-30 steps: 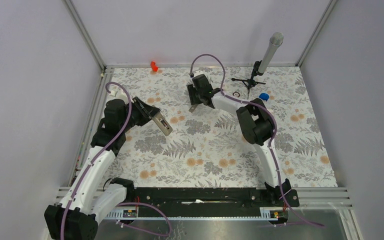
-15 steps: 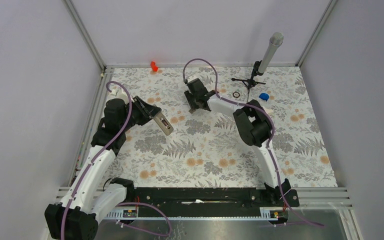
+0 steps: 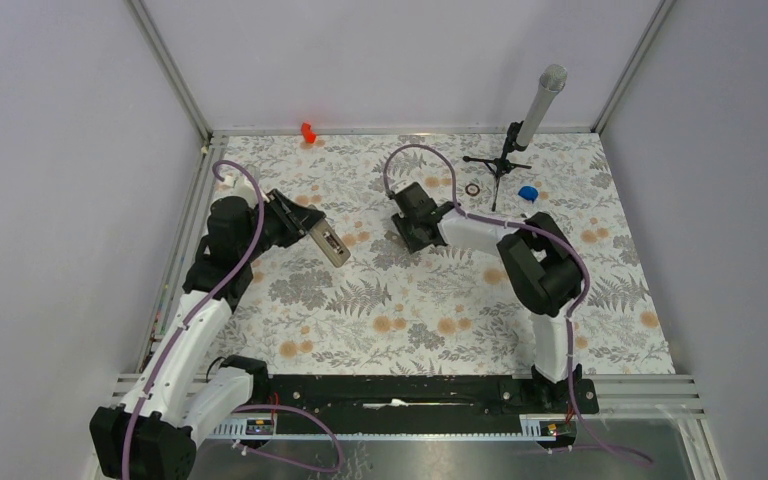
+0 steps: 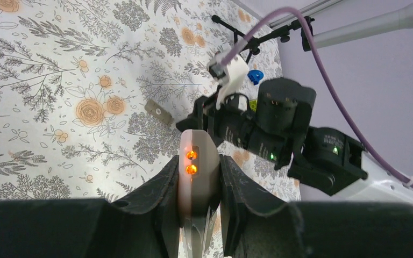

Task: Load the batteries into the remote control

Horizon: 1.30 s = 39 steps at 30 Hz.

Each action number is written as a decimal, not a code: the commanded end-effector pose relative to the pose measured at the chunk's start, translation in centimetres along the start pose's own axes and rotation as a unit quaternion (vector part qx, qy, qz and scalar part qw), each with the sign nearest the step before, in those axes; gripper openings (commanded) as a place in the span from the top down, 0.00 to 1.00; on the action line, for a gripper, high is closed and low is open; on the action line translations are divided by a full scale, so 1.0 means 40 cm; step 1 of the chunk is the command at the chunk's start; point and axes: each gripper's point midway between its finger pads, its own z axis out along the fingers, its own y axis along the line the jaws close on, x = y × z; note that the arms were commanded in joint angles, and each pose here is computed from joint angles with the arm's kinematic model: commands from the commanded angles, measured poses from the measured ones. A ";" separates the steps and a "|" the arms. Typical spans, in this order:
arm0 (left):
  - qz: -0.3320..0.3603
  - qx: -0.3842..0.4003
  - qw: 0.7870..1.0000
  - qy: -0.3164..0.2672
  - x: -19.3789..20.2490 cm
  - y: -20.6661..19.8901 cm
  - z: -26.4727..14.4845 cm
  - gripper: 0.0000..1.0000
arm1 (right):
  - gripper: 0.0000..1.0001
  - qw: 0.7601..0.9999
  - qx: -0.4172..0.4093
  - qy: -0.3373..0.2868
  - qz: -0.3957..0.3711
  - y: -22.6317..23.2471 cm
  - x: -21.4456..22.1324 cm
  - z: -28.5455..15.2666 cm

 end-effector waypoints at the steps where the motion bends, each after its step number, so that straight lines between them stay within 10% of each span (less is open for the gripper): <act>1: 0.007 0.039 0.999 -0.018 -0.025 -0.039 0.004 1.00 | 0.56 0.992 -0.037 0.114 -0.036 0.073 0.232 -0.018; 21: 0.022 0.024 0.999 -0.034 -0.040 -0.042 -0.028 1.00 | 0.31 0.994 -0.051 0.083 -0.049 0.119 0.101 0.069; 39: 0.022 0.022 0.999 -0.037 -0.036 -0.035 -0.031 1.00 | 0.71 0.982 0.001 0.186 0.004 0.095 0.255 0.005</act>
